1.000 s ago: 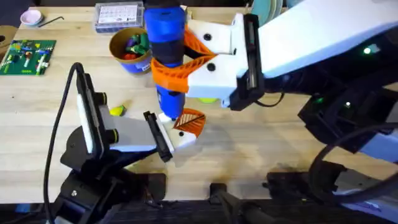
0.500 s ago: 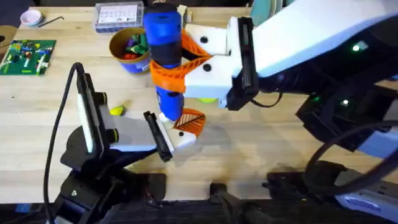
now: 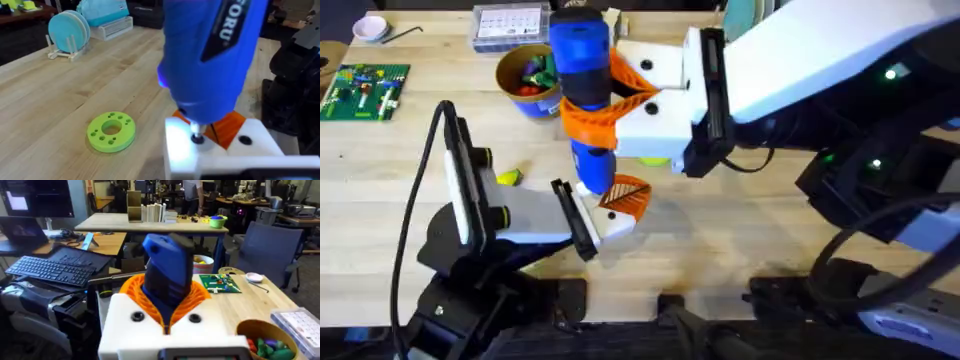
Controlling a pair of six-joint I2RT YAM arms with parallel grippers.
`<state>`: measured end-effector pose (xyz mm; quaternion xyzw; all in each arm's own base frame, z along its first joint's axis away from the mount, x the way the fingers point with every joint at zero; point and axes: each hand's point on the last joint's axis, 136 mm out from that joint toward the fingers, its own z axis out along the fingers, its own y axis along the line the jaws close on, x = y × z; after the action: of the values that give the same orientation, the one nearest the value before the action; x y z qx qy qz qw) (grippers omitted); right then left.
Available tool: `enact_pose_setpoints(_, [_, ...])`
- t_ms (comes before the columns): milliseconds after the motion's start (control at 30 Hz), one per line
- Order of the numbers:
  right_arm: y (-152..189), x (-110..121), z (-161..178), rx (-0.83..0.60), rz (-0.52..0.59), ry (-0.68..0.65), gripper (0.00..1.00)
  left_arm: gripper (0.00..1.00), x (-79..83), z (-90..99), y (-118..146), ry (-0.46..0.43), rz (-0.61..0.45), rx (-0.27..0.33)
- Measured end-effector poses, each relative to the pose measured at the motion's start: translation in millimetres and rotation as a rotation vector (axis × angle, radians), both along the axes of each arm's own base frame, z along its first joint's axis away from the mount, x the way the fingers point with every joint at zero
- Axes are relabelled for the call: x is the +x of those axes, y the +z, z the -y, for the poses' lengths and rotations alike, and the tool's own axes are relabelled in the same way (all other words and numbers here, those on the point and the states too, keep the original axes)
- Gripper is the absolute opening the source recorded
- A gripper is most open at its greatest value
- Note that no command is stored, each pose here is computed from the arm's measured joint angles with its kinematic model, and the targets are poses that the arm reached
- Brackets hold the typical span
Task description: Pick up the gripper from the table and insert it into the empty holder that is missing its gripper. Then pick up a screw, insert it into the mounting hole, and use the screwdriver to tighten it. Finally, clean up the table by picking up the vegetable and placing it into the bucket.
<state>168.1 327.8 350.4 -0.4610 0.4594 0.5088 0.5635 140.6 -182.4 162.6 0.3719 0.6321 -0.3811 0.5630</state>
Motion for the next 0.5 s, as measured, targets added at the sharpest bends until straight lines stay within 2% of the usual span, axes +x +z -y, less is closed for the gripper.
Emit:
enact_pose_setpoints(167, [18, -1, 5, 0.065, 0.052, -0.002, 0.023, 0.003, 0.1, -0.1, 0, 0.001, 0.003, 0.001])
enact_pose_setpoints(400, [53, 3, 40, 0.144, 0.104, -0.071, 0.023, 0.003, 0.1, -0.1, 0, 0.001, 0.003, 0.001])
enact_pose_setpoints(500, [54, 3, 47, 0.135, 0.096, -0.083, 0.023, 0.003, 0.1, -0.1, 0, 0.001, 0.003, 0.001])
